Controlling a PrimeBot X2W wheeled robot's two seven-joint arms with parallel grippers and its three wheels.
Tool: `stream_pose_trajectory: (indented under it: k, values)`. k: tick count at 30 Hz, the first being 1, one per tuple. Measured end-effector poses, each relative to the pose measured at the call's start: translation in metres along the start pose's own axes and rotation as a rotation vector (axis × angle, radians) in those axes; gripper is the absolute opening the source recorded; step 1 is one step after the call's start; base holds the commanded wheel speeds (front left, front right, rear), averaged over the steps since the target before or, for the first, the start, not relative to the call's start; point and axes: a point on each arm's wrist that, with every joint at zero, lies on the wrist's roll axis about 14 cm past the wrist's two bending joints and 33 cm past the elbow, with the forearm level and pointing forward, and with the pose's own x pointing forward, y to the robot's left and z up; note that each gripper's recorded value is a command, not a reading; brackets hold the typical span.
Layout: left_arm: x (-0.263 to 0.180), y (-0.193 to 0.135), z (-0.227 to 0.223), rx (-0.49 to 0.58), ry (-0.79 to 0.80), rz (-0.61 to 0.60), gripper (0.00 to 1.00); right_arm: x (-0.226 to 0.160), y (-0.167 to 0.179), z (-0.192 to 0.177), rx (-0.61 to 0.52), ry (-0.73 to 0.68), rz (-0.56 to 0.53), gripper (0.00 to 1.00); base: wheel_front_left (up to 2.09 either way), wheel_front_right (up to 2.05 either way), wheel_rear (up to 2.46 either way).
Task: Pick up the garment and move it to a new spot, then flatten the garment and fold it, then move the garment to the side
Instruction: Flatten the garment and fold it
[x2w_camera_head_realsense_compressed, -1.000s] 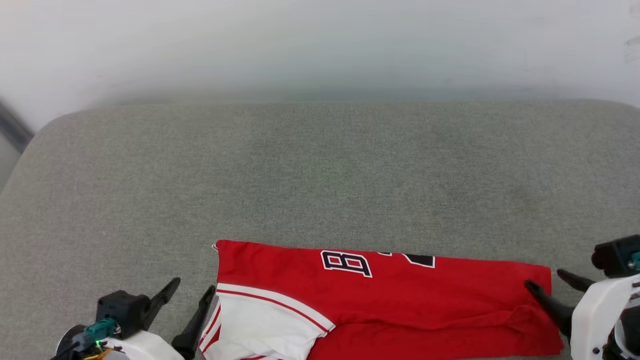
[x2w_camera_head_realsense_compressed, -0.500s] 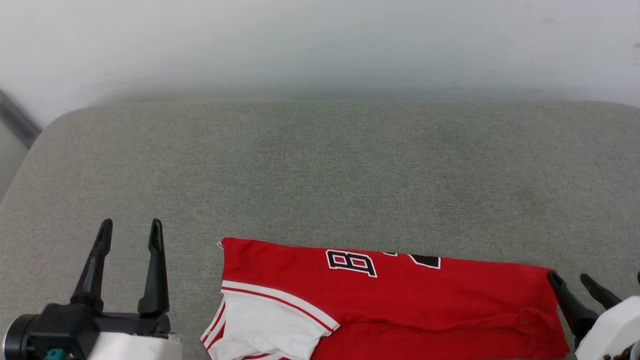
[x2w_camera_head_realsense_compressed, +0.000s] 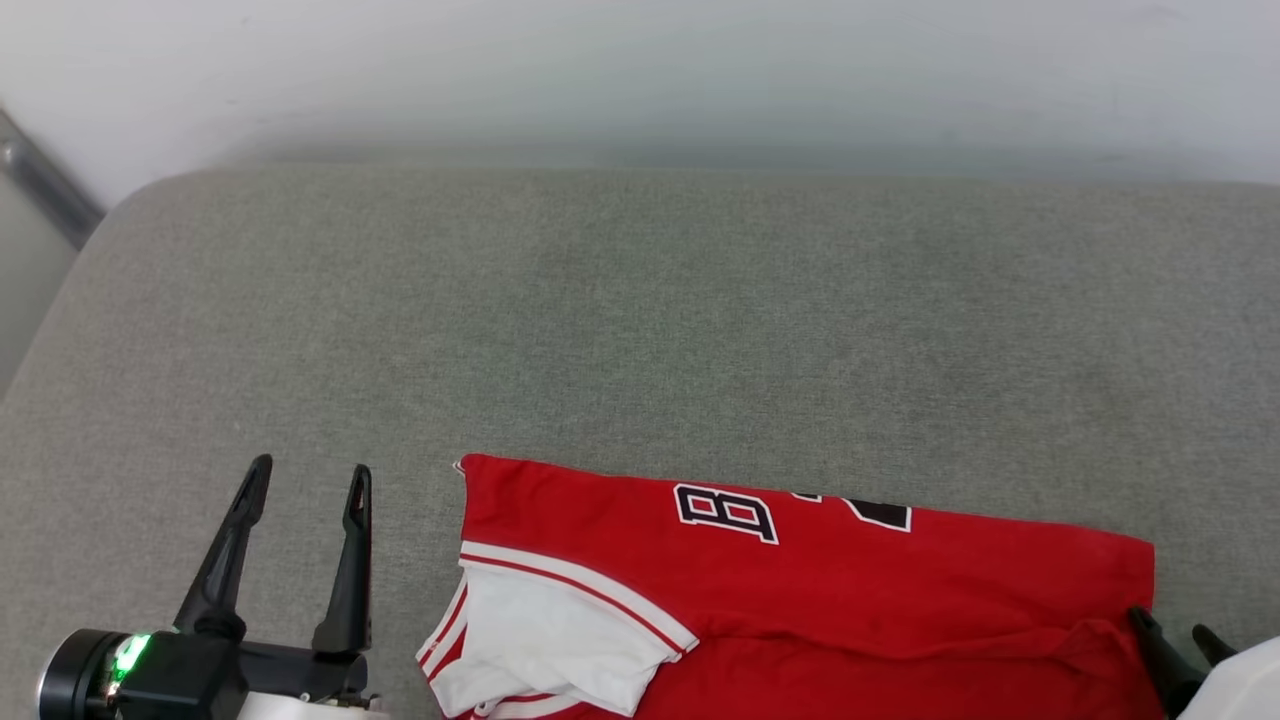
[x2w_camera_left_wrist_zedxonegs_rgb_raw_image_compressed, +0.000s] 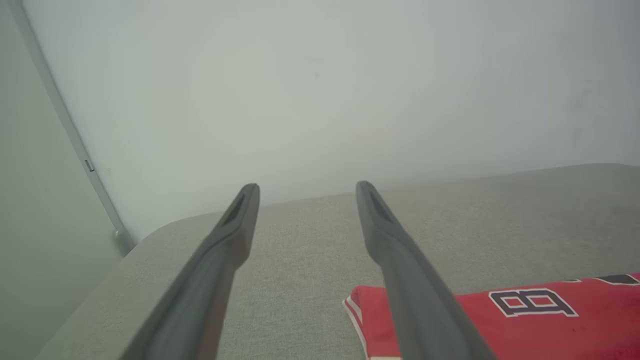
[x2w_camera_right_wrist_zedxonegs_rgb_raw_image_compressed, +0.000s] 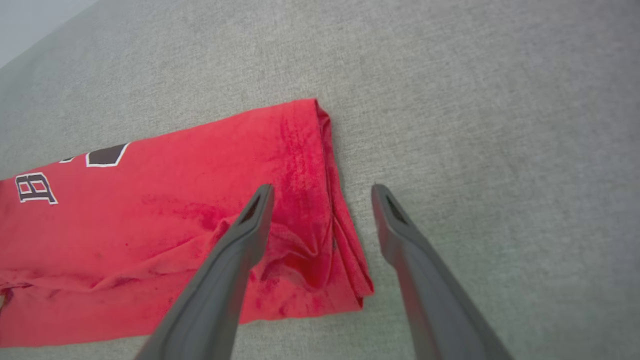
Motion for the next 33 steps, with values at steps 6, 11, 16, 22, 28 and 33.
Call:
stream_pose_trajectory:
  k: [6, 11, 16, 22, 28, 33]
  values:
    - [0.006, -0.001, -0.008, -0.008, 0.015, -0.003, 1.00, 0.018, 0.000, -0.025, 0.032, 0.125, -0.006, 1.00, 0.00, 0.00, 0.00]
    - [0.005, -0.001, -0.017, -0.008, 0.043, -0.003, 1.00, 0.028, 0.006, -0.043, 0.041, 0.204, 0.011, 1.00, 0.00, 0.00, 0.00]
    - [0.006, 0.001, -0.018, -0.008, 0.043, 0.004, 1.00, 0.034, 0.007, -0.053, 0.038, 0.241, 0.021, 1.00, 0.00, 0.00, 0.00]
    - [0.004, 0.002, -0.020, -0.013, 0.052, 0.006, 1.00, 0.036, 0.019, -0.057, 0.032, 0.243, 0.062, 0.63, 0.00, 0.00, 0.00]
    - [0.004, 0.000, -0.021, -0.027, 0.054, 0.003, 1.00, 0.037, 0.028, -0.053, -0.007, 0.212, 0.092, 0.00, 0.00, 0.00, 0.00]
    - [0.004, -0.003, -0.023, -0.038, 0.057, -0.001, 1.00, 0.034, 0.016, -0.042, 0.008, 0.162, 0.069, 0.00, 0.00, 0.00, 0.00]
